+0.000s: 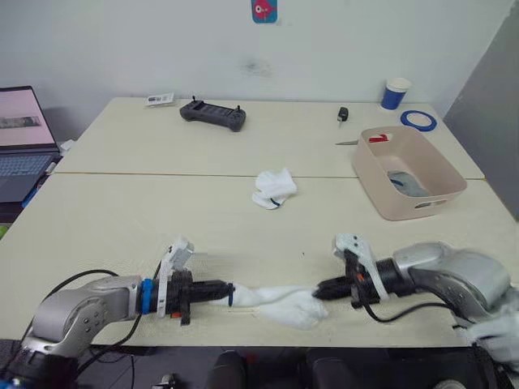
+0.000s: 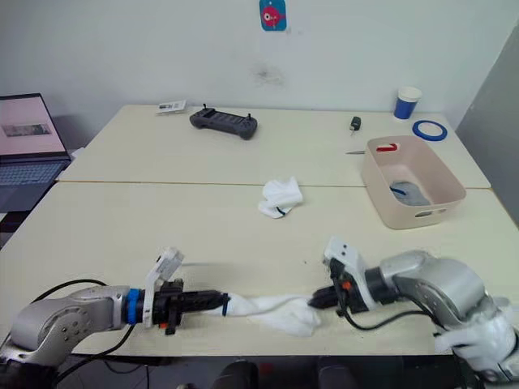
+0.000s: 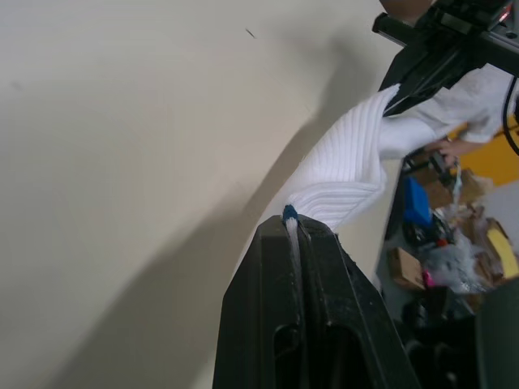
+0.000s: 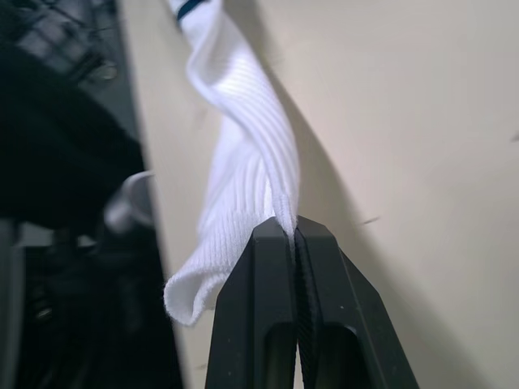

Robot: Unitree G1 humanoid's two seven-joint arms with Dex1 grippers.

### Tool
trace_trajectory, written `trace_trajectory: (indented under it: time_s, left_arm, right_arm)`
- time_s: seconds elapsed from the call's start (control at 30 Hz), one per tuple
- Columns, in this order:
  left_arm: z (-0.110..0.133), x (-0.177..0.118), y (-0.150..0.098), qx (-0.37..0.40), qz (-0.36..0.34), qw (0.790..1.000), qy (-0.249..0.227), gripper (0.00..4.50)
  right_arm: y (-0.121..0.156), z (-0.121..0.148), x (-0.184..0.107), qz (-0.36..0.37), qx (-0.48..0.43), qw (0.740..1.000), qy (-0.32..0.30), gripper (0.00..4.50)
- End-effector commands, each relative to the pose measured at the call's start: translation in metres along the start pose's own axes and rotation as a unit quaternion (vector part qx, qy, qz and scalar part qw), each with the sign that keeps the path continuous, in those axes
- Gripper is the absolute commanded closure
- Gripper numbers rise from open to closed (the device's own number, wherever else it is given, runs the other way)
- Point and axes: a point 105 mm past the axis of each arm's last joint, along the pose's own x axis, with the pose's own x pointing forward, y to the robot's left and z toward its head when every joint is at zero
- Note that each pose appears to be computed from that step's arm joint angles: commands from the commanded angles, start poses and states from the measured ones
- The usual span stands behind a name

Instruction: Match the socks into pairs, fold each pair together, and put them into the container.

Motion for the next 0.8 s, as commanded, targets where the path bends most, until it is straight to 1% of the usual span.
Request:
trace_trajectory:
  time_s: [0.03, 0.1, 0.23, 0.37, 0.53, 0.67, 0.73, 0.8]
  left_arm:
    - [0.014, 0.002, 0.015, 0.02, 0.043, 0.999, -0.017, 4.5]
    - [0.019, 0.005, 0.025, 0.03, 0.067, 0.997, -0.022, 4.5]
    - [0.023, 0.011, 0.032, 0.052, 0.081, 0.995, -0.021, 4.5]
    - [0.017, 0.009, 0.033, 0.072, 0.089, 0.993, -0.005, 4.5]
    - [0.014, 0.001, 0.034, 0.077, 0.1, 0.992, -0.003, 4.5]
    - [0.02, -0.001, 0.04, 0.091, 0.126, 0.988, -0.027, 4.5]
    - [0.022, -0.001, 0.037, 0.094, 0.12, 0.988, -0.031, 4.5]
    - [0.022, -0.004, 0.03, 0.101, 0.104, 0.989, -0.023, 4.5]
  right_arm:
    - [-0.021, 0.014, 0.003, -0.044, -0.033, 0.998, -0.011, 4.45]
    - [-0.029, 0.018, 0.004, -0.057, -0.059, 0.997, -0.01, 4.45]
    - [-0.038, 0.025, 0.008, -0.071, -0.131, 0.989, -0.013, 4.45]
    - [-0.043, 0.029, 0.015, -0.072, -0.176, 0.982, -0.013, 4.45]
    - [-0.044, 0.028, 0.022, -0.066, -0.198, 0.978, -0.011, 4.45]
    - [-0.044, 0.026, 0.027, -0.067, -0.213, 0.975, -0.008, 4.45]
    - [-0.043, 0.025, 0.028, -0.062, -0.219, 0.974, -0.007, 4.45]
    - [-0.039, 0.025, 0.028, -0.056, -0.224, 0.973, -0.01, 4.45]
